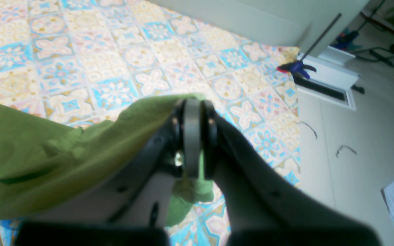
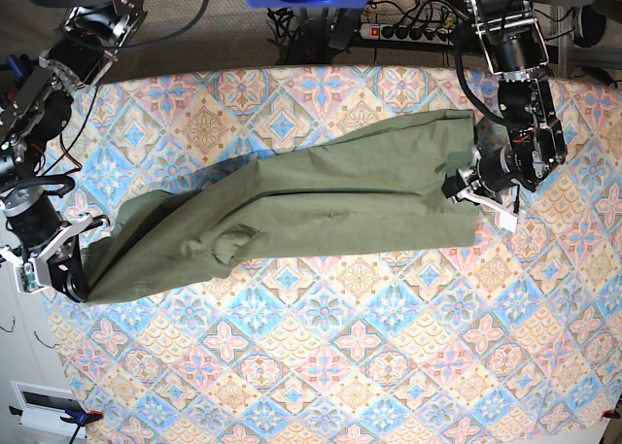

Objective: Layout the t-shirt on the table in an organized manner, then fold the t-shirt properly
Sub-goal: 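Hold the shirt stretched between both grippers and lower it flat, then hold the shirt end with the left gripper and shift it toward the shirt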

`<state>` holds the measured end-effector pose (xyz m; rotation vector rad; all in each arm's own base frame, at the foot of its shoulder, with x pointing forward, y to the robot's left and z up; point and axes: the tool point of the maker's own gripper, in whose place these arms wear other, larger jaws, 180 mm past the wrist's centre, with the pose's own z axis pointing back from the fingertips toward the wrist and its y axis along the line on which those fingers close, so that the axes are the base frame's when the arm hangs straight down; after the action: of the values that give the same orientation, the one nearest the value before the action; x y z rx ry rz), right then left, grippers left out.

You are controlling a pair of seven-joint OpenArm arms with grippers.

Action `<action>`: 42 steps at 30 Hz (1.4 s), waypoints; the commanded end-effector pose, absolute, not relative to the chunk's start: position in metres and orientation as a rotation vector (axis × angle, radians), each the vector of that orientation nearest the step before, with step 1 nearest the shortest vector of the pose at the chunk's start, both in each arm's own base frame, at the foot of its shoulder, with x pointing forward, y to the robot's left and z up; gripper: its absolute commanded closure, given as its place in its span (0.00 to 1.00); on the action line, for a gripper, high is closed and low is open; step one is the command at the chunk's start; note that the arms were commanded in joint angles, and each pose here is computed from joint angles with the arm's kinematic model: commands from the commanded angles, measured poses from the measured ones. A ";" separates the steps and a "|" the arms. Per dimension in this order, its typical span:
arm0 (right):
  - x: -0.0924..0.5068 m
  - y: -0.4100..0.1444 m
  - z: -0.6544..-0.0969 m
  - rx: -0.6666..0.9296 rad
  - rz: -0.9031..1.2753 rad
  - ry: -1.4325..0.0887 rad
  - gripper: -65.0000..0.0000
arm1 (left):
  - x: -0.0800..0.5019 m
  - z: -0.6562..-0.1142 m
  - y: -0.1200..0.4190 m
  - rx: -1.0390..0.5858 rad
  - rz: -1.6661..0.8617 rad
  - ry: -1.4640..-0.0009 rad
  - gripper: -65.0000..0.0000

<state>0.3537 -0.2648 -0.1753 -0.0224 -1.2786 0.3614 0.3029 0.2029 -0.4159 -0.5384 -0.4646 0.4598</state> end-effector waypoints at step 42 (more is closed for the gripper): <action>0.335 -0.316 -0.131 -0.093 0.214 -1.428 0.99 | 0.348 -0.366 0.217 -0.513 0.402 -0.663 0.78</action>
<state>0.3341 -0.3160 -0.1514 -0.0792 -1.3663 0.1961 0.3366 0.2122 -0.3825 -0.5114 -0.6092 0.4187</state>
